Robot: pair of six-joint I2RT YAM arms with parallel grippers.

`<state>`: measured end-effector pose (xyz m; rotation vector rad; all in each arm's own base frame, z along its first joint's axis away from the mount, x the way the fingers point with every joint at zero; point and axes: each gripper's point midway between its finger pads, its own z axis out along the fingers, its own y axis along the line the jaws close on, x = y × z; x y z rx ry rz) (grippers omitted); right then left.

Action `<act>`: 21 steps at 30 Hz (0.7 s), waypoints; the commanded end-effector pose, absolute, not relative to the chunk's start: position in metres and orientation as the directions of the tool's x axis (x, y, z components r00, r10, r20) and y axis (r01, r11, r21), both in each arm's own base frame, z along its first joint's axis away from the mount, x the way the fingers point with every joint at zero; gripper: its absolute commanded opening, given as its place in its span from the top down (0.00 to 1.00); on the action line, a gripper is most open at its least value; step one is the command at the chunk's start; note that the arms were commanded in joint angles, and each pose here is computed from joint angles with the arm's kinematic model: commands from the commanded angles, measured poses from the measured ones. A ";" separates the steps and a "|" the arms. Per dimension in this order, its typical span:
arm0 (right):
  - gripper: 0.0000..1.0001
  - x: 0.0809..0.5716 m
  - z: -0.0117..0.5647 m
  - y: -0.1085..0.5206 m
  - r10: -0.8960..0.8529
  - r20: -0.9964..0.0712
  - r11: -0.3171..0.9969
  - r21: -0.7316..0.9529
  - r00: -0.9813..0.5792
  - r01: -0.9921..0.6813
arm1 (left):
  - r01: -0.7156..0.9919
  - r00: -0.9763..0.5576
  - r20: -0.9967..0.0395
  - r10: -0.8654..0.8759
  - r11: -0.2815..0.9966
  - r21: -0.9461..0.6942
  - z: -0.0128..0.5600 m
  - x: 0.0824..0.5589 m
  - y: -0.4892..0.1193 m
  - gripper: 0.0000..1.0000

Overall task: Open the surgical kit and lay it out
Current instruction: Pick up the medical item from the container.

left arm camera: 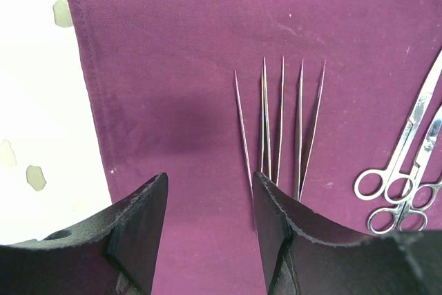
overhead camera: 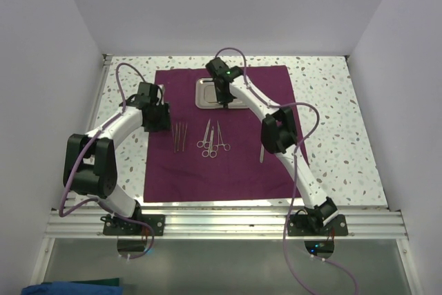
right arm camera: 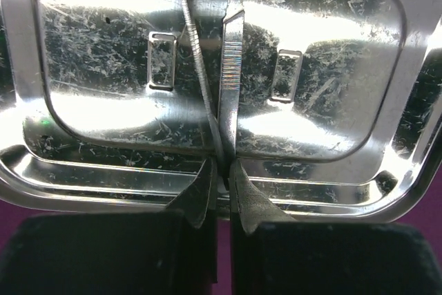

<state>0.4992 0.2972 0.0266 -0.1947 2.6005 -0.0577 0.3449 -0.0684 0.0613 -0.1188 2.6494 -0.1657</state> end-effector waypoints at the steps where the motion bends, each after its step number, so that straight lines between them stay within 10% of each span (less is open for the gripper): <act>1: 1.00 0.479 0.039 0.281 -0.151 -0.431 0.988 -0.094 -0.890 -0.123 | -0.046 -0.857 -0.501 -0.122 0.986 -0.160 0.071 0.353 -0.068 0.44; 21: 1.00 0.482 0.124 0.277 -0.048 -0.550 0.998 0.004 -0.834 -0.060 | -0.039 -0.849 -0.511 -0.133 0.981 -0.191 0.076 0.361 -0.074 0.45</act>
